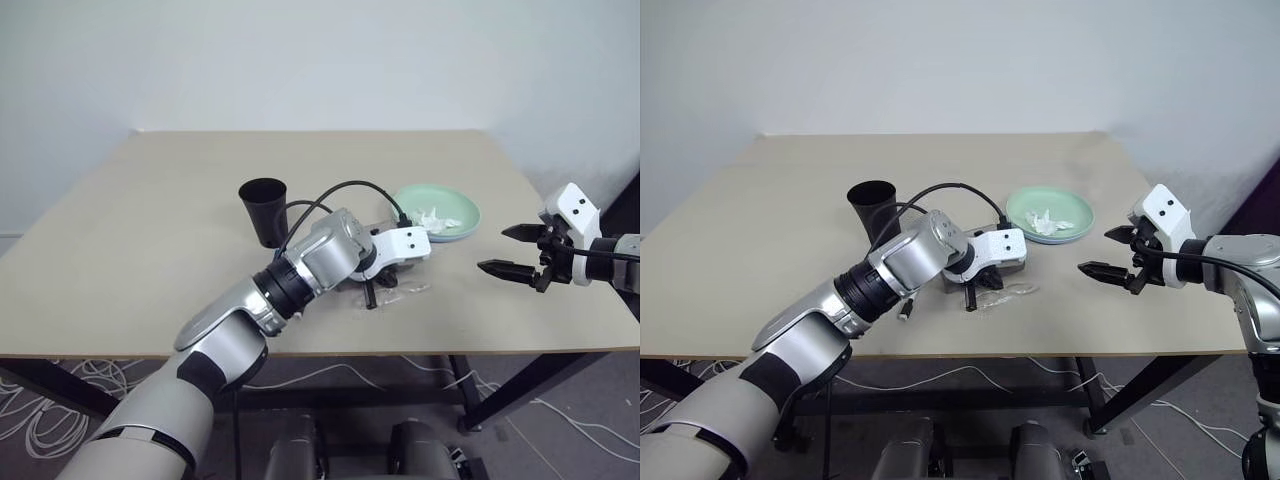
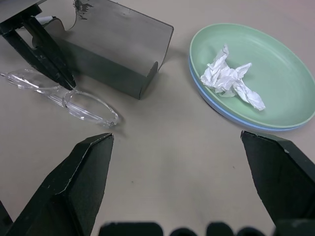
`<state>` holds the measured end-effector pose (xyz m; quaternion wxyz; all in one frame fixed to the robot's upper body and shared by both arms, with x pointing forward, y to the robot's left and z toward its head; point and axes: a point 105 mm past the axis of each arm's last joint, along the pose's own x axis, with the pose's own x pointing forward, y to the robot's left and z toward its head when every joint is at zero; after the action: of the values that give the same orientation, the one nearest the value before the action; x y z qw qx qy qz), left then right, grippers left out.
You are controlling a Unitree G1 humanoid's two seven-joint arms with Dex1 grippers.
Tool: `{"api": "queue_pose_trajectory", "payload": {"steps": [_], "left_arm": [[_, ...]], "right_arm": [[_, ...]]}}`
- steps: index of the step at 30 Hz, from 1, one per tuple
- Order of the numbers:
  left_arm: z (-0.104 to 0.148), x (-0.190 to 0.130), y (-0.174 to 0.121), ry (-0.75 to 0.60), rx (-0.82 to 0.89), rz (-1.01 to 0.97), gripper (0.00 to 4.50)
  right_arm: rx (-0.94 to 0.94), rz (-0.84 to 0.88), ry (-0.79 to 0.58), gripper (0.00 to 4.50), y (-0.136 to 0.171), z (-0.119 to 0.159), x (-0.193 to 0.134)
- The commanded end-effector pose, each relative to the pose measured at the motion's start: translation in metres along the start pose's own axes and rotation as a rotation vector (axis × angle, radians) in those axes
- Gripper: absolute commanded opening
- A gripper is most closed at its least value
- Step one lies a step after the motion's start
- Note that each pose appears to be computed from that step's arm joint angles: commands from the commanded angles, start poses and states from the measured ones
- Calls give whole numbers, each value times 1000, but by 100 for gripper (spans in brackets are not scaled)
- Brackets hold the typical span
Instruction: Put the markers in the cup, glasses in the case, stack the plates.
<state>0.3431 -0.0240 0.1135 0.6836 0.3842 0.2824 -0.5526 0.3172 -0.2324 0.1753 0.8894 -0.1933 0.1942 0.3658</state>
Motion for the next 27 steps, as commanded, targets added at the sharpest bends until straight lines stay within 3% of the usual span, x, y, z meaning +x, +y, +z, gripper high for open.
{"api": "queue_pose_trajectory", "payload": {"steps": [1,11,14,23,27], "left_arm": [[3,-2,-1,1,28,8,1],[7,-8,5,-34,37,11,1],[16,-15,8,-74,20,1,55],[26,-19,16,-105,-26,45,362],[25,-16,11,-91,-36,31,362]], "right_arm": [[-49,-24,-37,450,-2,15,-6],[-54,-20,-42,450,-1,15,-3],[-54,-15,-42,450,-1,15,-1],[-55,-2,-44,450,1,16,3],[-56,1,-44,450,1,16,4]]}}
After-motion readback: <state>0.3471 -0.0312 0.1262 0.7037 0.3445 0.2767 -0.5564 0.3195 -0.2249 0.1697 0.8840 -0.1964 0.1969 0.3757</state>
